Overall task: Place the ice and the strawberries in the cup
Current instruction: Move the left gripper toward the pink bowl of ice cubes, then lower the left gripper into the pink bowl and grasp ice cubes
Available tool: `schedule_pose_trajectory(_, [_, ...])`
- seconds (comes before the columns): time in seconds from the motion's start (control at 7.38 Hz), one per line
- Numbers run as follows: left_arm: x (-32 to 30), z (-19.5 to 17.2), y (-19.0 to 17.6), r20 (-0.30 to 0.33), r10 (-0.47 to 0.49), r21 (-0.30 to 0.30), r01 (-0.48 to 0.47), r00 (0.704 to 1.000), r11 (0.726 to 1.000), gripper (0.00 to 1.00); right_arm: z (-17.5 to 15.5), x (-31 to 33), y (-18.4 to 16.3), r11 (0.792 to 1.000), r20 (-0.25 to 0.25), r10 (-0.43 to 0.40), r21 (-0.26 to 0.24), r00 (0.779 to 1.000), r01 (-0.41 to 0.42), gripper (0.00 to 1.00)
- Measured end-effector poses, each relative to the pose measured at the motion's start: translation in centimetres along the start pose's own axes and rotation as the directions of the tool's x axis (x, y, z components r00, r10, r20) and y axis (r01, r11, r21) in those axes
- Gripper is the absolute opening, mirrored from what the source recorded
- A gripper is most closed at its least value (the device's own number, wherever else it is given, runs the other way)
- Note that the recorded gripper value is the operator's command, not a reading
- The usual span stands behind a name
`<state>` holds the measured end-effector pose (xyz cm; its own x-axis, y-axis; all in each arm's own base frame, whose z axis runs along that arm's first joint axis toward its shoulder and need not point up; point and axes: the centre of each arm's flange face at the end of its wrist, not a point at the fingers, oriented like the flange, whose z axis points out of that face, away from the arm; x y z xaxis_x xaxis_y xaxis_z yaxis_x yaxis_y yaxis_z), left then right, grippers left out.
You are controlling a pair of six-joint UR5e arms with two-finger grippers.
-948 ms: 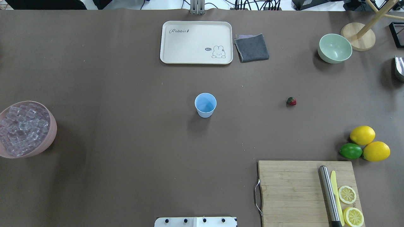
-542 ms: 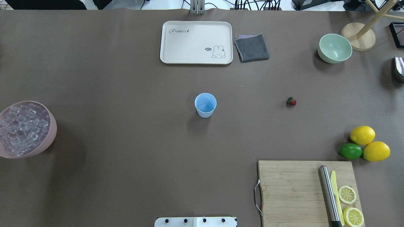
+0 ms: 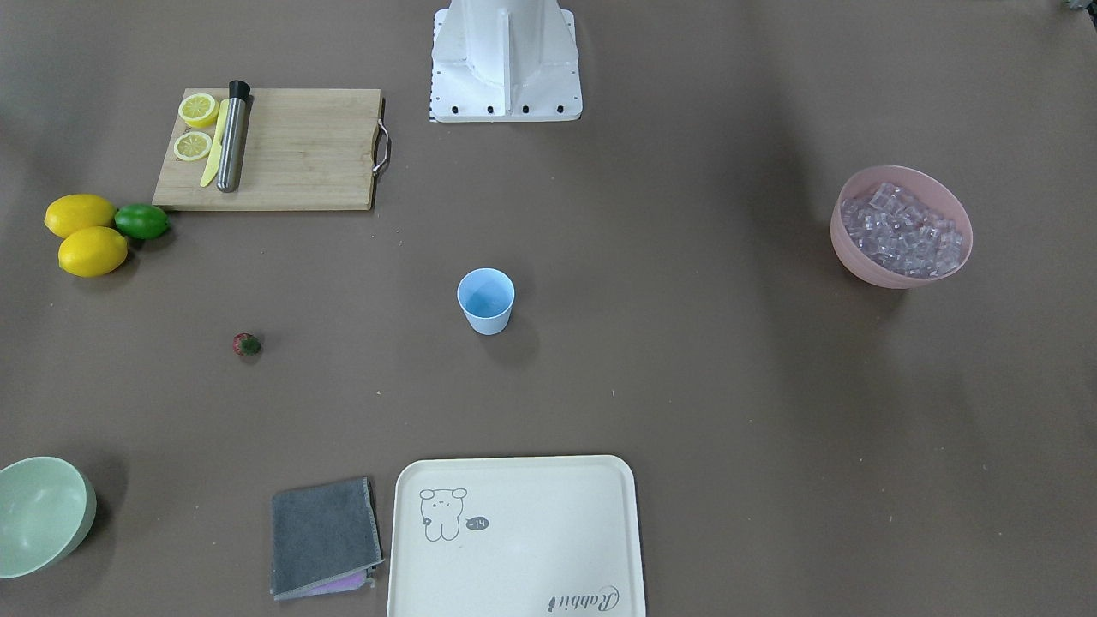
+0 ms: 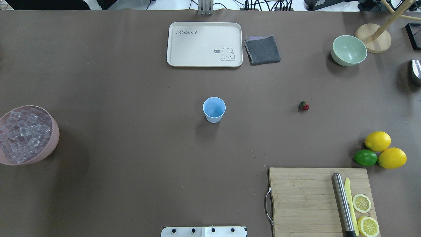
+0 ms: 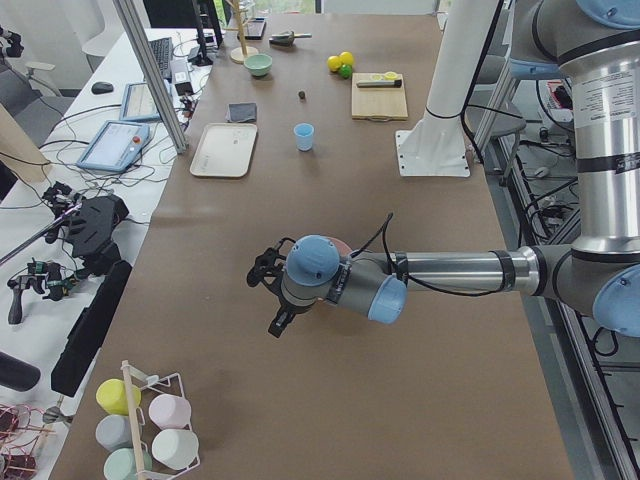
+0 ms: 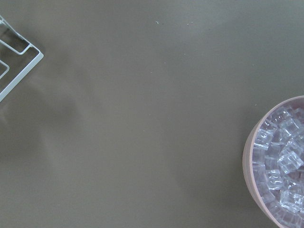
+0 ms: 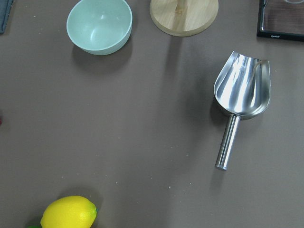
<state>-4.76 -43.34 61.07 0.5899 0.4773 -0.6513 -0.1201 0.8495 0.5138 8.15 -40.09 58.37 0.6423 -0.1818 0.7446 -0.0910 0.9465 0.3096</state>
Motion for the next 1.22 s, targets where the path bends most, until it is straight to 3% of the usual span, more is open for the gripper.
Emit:
schedule_pose_trajectory(0.68, [9.1,5.6,-3.4,-0.035,-0.200,0.010,0.201,0.979,0.980,0.99,0.0,-0.4,-0.1,0.998,0.008,0.055,0.005,0.998,-0.055,1.00])
schedule_pose_trajectory(0.95, [14.1,8.1,-4.5,0.005,-0.239,0.003,0.239,0.971,0.971,0.99,0.0,-0.3,0.0,0.998,0.008,0.058,0.004,0.998,-0.059,1.00])
schedule_pose_trajectory(1.22, [17.7,10.5,-3.2,0.050,-0.263,-0.023,0.265,0.963,0.964,0.99,0.1,-0.3,0.0,0.998,0.008,0.060,0.003,0.998,-0.060,1.00])
